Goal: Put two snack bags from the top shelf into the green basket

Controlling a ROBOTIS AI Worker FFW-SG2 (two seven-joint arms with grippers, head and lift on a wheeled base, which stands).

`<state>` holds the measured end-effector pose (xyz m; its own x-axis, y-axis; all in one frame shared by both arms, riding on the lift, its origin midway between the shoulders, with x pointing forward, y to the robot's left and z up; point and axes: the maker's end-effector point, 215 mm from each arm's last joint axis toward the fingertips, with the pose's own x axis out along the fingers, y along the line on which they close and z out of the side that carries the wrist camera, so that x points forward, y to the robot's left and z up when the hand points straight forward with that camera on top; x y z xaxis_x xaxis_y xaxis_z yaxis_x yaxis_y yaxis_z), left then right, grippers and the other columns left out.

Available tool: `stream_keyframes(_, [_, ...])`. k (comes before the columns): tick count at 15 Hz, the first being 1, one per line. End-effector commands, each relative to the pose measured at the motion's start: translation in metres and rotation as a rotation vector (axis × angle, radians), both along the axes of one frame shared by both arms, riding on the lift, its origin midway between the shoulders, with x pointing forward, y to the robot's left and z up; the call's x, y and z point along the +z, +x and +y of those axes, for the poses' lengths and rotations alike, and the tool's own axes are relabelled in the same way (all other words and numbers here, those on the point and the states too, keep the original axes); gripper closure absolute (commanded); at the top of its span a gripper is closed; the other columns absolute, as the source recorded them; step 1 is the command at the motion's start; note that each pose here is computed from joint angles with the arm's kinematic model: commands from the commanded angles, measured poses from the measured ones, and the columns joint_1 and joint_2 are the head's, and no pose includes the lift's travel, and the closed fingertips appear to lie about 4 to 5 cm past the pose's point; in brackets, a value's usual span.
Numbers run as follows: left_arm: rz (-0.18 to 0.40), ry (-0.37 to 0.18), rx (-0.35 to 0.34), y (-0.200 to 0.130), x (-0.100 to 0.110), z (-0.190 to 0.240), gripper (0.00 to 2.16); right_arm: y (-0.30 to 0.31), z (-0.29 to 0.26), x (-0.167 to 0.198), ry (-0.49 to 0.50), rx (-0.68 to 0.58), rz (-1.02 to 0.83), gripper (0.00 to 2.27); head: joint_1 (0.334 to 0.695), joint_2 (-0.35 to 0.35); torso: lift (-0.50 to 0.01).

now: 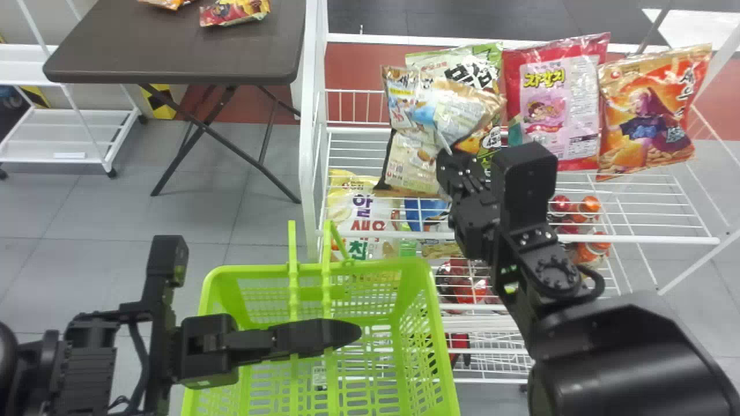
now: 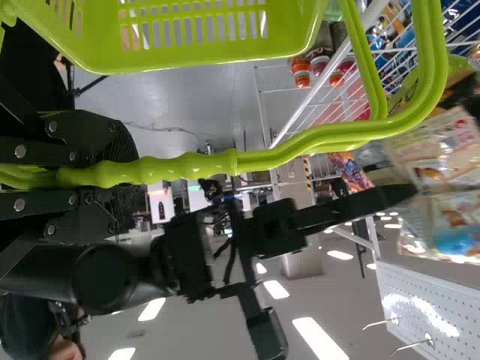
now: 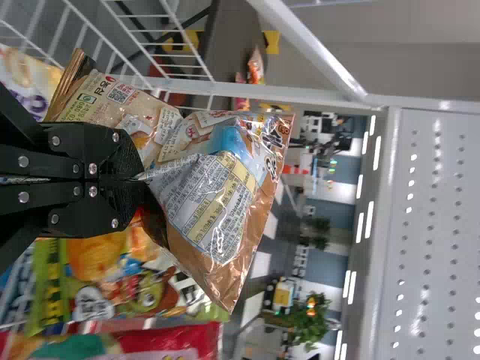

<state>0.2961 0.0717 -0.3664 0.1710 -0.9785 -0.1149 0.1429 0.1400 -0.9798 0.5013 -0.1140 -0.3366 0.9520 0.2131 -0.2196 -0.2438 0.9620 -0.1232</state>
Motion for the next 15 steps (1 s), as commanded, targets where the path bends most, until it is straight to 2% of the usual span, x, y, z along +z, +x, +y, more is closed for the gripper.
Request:
stream_keyframes(1, [0.016,-0.007,0.018,-0.003,-0.003,0.007,2.14,-0.033,-0.014,-0.021,-0.005,-0.014,0.117,2.25,0.695,-0.055,-0.001])
stream_keyframes(5, [0.029,-0.020,0.042,-0.005,-0.005,0.012,2.14,-0.094,-0.023,-0.045,-0.046,0.025,0.274,2.25,0.695,-0.071,-0.001])
stream_keyframes(9, [0.026,-0.022,0.035,-0.005,-0.003,0.010,2.14,-0.160,0.007,-0.064,0.024,0.132,0.490,2.25,0.695,-0.070,-0.001])
stream_keyframes(10, [0.027,-0.025,0.035,-0.005,-0.003,0.010,2.14,-0.175,0.017,-0.070,0.020,0.157,0.544,2.25,0.695,-0.062,-0.001])
stream_keyframes(13, [0.019,-0.031,0.030,-0.008,0.001,0.010,2.14,-0.191,0.062,-0.083,0.032,0.262,0.552,2.25,0.695,-0.030,-0.001])
stream_keyframes(15, [0.017,-0.031,0.024,-0.009,0.002,0.008,2.14,-0.194,0.093,-0.099,0.049,0.311,0.563,2.25,0.695,0.038,-0.001])
